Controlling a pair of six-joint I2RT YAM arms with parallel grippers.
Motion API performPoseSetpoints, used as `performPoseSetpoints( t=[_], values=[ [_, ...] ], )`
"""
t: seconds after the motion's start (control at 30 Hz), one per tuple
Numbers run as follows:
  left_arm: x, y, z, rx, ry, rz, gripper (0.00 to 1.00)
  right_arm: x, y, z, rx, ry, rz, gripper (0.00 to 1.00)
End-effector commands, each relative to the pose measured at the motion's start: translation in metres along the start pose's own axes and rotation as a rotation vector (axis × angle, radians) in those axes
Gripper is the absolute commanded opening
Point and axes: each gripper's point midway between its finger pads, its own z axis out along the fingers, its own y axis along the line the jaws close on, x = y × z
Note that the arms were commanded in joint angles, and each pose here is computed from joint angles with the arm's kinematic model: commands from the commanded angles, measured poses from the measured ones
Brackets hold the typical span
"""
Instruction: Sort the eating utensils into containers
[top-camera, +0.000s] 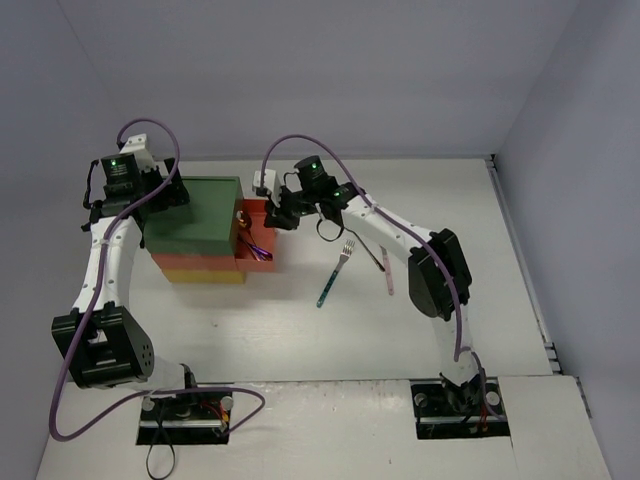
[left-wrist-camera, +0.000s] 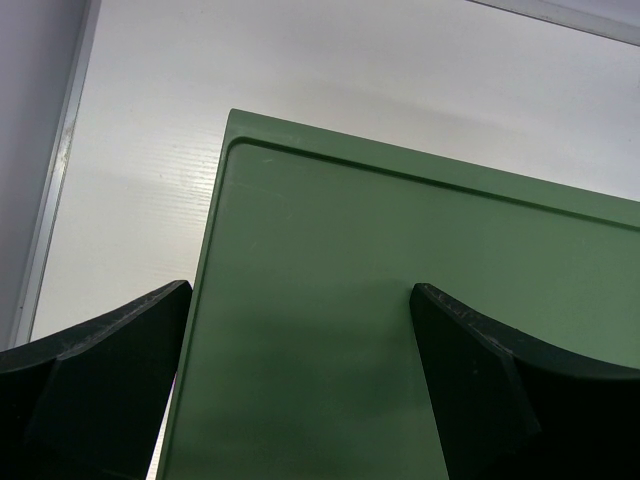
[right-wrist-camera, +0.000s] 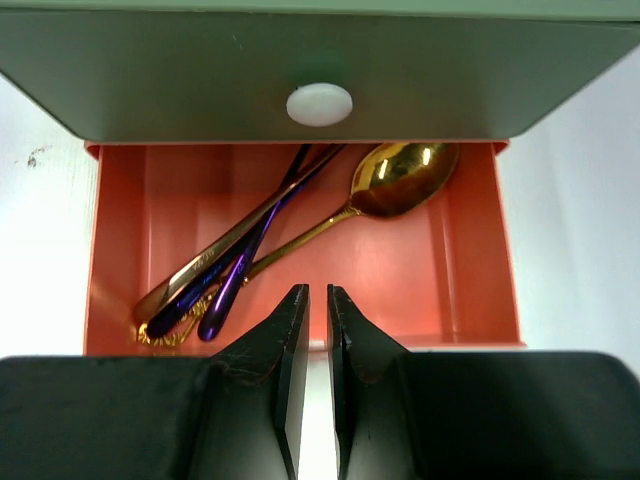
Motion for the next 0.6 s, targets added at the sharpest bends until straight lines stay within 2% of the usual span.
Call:
performPoseSetpoints(
  t=[0.0,0.13,0.37,0.43,0.57],
  values=[
    [0.008,-0.007,0.004,0.032,0.027,-0.011,0.87,-0.030,-0.009,0.006,0.035,-0.058,-0.024,0.11],
    [0.007,-0.007,0.003,0.037,0.021,-0.013,0.87,-0.046,-0.019,-0.005,0.104,-0.060,-0.039,0.11],
    [0.005,-0.007,0.001,0.031,0.010,-0.009,0.87,-0.092,-0.036,-0.055,0.278,-0.096,-0.052,0.13],
    [0.005,-0.005,0.000,0.026,0.011,-0.007,0.87,-0.092,-0.040,-0.067,0.319,-0.088,-0.037,0.13],
    [0.005,-0.005,0.001,0.022,0.009,-0.007,0.87,-0.064,-0.047,-0.083,0.367,-0.037,0.028,0.14]
  ],
)
